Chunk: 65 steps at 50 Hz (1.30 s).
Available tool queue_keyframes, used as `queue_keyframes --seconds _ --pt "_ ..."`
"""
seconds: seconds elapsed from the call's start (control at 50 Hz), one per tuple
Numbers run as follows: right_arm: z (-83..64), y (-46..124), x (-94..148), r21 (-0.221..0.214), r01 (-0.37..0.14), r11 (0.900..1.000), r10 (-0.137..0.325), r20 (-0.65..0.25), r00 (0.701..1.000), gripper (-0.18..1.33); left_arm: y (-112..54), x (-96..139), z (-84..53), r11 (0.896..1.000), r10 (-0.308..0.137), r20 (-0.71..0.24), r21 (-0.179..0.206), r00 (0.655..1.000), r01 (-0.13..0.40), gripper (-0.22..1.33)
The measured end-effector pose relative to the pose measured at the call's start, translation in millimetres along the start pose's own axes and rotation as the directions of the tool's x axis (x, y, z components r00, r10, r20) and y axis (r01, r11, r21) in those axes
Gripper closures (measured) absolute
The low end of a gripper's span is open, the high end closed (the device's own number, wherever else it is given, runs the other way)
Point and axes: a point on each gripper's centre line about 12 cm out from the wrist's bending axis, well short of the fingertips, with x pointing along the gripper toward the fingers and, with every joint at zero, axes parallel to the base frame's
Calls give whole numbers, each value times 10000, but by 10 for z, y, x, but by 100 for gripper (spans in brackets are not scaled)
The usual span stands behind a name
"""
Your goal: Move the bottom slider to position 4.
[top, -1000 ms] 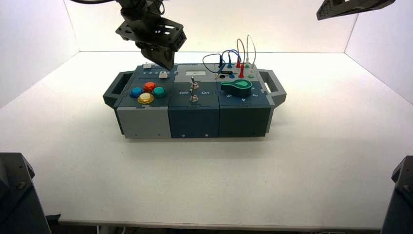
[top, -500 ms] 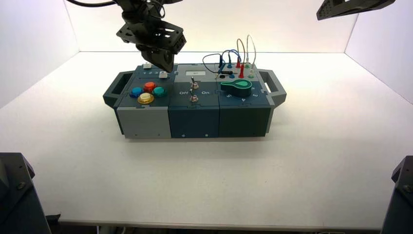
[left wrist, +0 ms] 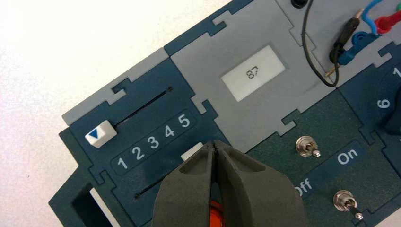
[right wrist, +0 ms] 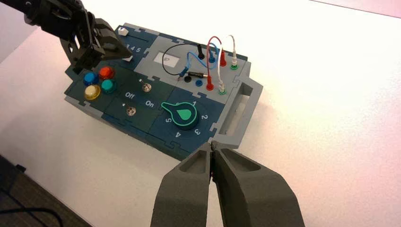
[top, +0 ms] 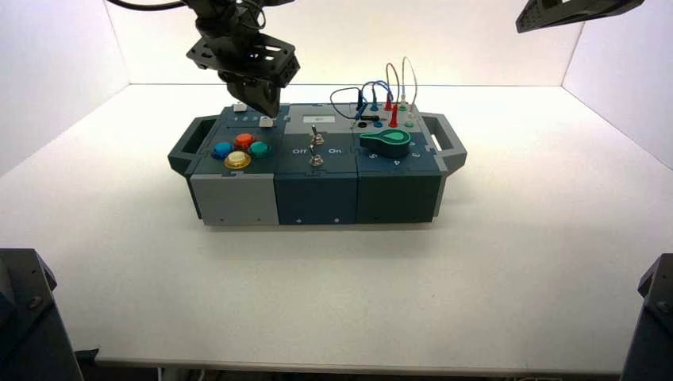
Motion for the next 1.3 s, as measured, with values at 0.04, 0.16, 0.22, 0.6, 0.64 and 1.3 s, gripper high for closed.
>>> queue_keyframes --seconds 0.04,0.16,0.22,0.6,0.64,1.3 --pt "0 0 0 0 0 10000 0 0 10000 129 0 0 0 10000 0 0 15 10000 0 127" --pt "0 0 0 0 0 10000 0 0 10000 129 11 0 -1 10000 13 0 18 10000 -13 127" --pt "0 2 0 -39 -4 10000 4 -1 10000 129 10 0 -1 10000 9 1 19 10000 -9 127" --pt "0 -1 0 -29 8 10000 -8 0 10000 129 9 39 -27 10000 -13 -181 42 9998 14 127" --pt "0 -1 0 -13 8 10000 -8 0 10000 129 15 39 -28 10000 -7 -181 44 9998 8 127" --pt "6 -2 -2 -56 22 10000 -22 16 10000 129 10 33 -1 10000 -18 -149 62 9999 19 127"
